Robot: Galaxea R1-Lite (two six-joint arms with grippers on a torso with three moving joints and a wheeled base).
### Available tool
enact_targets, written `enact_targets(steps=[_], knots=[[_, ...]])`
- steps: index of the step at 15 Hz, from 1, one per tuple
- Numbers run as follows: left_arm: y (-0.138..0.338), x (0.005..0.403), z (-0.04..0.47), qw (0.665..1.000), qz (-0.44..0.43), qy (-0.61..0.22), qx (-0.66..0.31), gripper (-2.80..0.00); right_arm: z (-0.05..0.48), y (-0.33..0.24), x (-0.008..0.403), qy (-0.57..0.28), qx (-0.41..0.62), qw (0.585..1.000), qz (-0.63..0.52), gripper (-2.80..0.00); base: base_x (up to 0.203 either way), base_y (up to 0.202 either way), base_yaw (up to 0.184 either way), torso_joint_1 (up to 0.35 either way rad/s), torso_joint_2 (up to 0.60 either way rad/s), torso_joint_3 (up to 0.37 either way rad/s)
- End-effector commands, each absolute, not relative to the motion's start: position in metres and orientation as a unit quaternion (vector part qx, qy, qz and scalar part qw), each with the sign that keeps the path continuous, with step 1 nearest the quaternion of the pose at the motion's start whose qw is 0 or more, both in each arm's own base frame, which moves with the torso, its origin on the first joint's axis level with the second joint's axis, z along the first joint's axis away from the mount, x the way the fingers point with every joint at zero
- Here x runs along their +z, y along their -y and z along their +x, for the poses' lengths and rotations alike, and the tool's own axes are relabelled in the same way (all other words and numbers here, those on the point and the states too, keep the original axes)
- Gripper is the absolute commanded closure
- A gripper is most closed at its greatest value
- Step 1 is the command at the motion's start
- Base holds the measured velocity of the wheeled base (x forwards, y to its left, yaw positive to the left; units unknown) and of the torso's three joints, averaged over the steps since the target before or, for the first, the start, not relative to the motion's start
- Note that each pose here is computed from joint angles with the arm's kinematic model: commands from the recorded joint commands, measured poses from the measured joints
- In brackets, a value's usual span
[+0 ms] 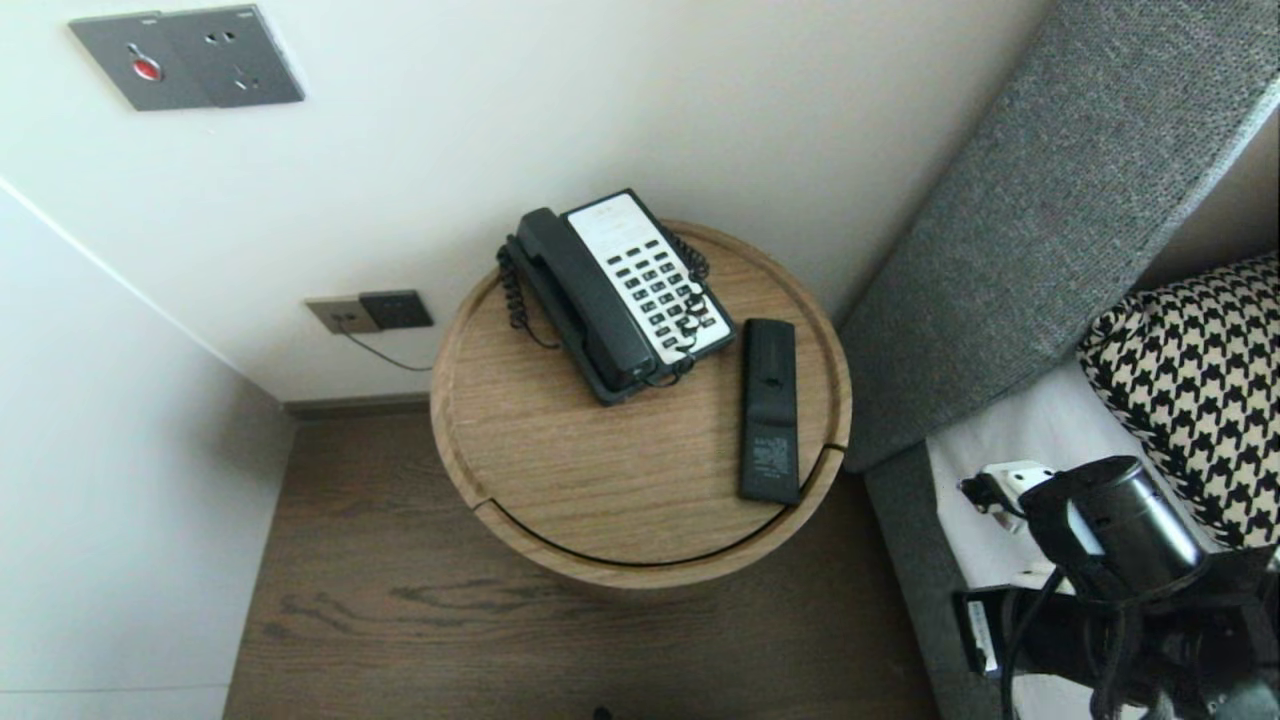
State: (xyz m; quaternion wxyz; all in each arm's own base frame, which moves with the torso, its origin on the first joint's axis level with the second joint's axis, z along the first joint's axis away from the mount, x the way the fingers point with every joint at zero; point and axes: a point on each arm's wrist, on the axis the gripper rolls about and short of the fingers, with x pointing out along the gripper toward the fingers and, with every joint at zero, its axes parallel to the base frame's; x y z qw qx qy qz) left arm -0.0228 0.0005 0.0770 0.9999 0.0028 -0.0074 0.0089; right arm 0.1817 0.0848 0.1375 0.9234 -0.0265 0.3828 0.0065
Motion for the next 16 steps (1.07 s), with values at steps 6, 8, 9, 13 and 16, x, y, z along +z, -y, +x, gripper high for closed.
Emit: enact_targets(steps=[6,8,9,13,16], knots=[[-0.001,0.077,-0.023,1.000,0.003,0.008,0.008,0.00,0.182,-0.010,0.161,-0.342,-0.107,0.934,-0.015,0.00,0.000,0.000,0.000,0.000,0.00,0.000],[0.000,0.077,-0.023,1.000,0.003,0.008,0.009,0.00,0.174,-0.004,0.173,-0.314,-0.112,0.943,-0.006,0.00,0.000,0.000,0.000,0.000,0.00,0.000],[-0.001,0.077,-0.023,1.000,0.003,0.008,0.008,0.00,0.169,-0.004,0.179,-0.297,-0.112,0.948,-0.004,0.00,0.000,0.000,0.000,0.000,0.00,0.000],[0.000,0.077,-0.023,1.000,0.003,0.008,0.009,0.00,0.144,-0.002,0.205,-0.225,-0.111,0.968,0.008,0.00,0.000,0.000,0.000,0.000,0.00,0.000],[0.000,0.077,-0.023,1.000,0.003,0.008,0.009,0.00,0.117,-0.001,0.219,-0.173,-0.110,0.979,0.012,0.00,0.000,0.000,0.000,0.000,0.00,0.000]])
